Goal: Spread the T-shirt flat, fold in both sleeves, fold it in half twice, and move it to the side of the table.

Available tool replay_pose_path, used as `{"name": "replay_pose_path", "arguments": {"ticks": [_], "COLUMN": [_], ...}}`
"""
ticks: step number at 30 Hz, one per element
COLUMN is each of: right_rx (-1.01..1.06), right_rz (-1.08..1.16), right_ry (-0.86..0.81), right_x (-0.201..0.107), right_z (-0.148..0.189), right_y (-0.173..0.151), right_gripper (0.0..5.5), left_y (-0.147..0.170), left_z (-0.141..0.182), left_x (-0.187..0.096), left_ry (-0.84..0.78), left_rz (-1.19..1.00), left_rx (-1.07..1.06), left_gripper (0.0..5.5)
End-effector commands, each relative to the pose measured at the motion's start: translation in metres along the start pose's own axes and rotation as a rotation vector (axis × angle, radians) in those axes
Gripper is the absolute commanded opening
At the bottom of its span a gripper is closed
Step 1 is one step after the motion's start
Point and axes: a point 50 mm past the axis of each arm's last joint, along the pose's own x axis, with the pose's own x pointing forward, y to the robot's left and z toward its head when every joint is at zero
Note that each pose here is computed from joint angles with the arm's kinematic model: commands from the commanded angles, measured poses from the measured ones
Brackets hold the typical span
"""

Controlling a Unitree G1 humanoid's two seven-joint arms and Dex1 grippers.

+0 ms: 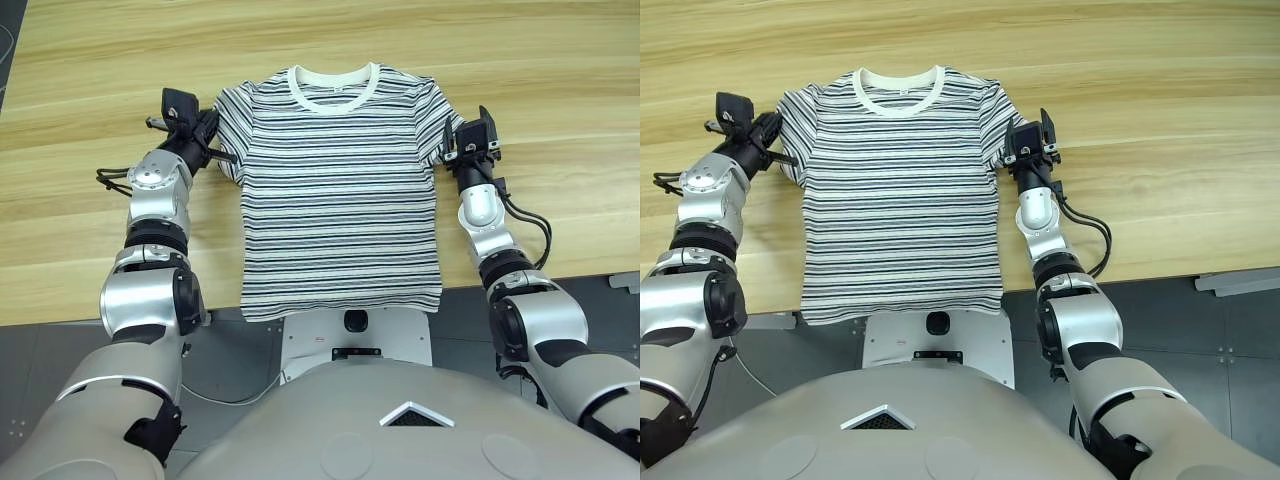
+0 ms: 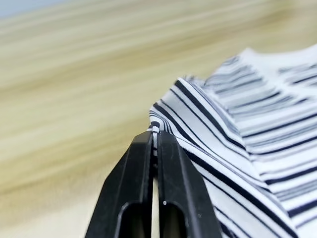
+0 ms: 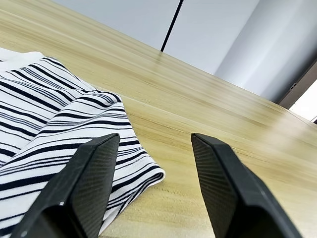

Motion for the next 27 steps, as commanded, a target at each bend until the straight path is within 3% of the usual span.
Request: {"name": "replay_pose_path", "arguments": {"ticks": [1, 23, 27], "right_rx": [0.009, 0.011, 0.011], "right_rz": [0.0, 0.004, 0.004], "right_ry": [-0.011, 0.004, 0.007], "right_x": [0.002, 0.001, 0.002], "right_z": [0.004, 0.002, 0.002], "right_y": [0.003, 0.007, 0.008], "right_gripper": [2.68, 2.68, 2.68], "left_y": [-0.006, -0.08, -0.09], "left_z": [0.01, 0.007, 0.018], "left_x": [0.0, -0.008, -0.012], "left_ry": [-0.058, -0.047, -0.108], "left_rz": [-0.018, -0.313, -0.381], "left_rx": [0.021, 0.08, 0.024], "left_gripper": [0.12, 0.12, 0.75]}}
